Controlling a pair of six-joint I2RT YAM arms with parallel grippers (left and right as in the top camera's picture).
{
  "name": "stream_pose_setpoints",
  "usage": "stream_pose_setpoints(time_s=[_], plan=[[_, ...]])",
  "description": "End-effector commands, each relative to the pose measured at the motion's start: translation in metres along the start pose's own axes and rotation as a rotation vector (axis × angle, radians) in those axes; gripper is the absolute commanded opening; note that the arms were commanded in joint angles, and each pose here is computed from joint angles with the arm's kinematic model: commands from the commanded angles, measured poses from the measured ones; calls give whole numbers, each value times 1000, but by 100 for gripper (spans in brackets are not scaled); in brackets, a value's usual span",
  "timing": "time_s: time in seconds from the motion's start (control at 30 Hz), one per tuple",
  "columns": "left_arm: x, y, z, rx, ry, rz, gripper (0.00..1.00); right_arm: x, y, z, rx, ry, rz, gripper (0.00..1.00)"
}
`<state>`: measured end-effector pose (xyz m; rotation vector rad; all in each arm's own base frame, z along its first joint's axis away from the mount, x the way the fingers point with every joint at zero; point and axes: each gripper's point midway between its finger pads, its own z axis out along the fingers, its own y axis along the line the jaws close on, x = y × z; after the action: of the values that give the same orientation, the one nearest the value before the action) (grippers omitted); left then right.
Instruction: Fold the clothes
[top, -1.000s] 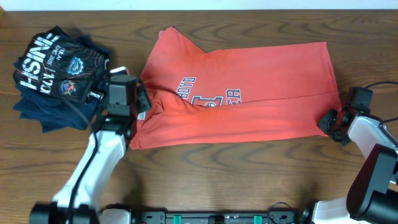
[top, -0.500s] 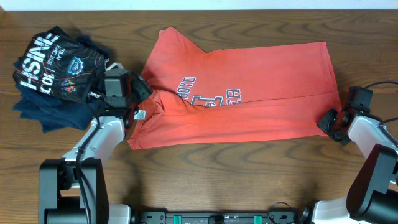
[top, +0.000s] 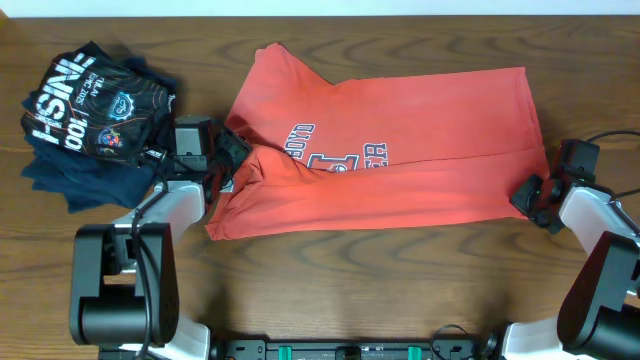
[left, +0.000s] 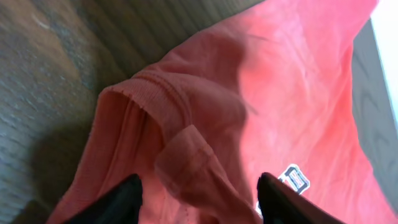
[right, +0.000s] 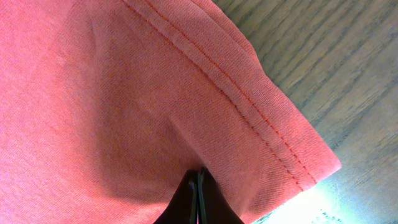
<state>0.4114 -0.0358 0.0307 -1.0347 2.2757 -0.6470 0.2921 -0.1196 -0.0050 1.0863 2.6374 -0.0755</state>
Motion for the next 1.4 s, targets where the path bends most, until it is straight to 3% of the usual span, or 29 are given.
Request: stream_pose_setpoints(time_s=[0.0, 0.07, 0.17, 0.3, 0.5, 0.6, 0.7, 0.8, 1.1, 1.37], plan=[[-2, -6, 2, 24, 2, -23, 44, 22, -28, 14, 108, 61, 26, 2], [-3, -10, 2, 40, 1, -20, 25, 22, -28, 14, 108, 61, 26, 3], [-3, -10, 2, 43, 0, -19, 6, 22, -28, 14, 109, 61, 26, 2], [-7, -21, 1, 88, -7, 10, 6, 22, -28, 14, 109, 61, 26, 2], [-19, -95, -17, 397, -8, 111, 6, 22, -28, 14, 109, 62, 26, 2], [2, -142, -44, 639, 135, 212, 6, 22, -28, 14, 109, 61, 27, 2], [47, -151, -68, 774, 385, 281, 6, 22, -28, 14, 109, 61, 27, 2], [76, -127, -70, 740, 538, 310, 6, 22, -28, 14, 109, 61, 27, 2], [95, -83, -58, 590, 596, 349, 6, 22, -28, 14, 108, 62, 26, 3], [139, -31, -78, 477, 792, 406, 6, 22, -28, 14, 108, 61, 26, 3]])
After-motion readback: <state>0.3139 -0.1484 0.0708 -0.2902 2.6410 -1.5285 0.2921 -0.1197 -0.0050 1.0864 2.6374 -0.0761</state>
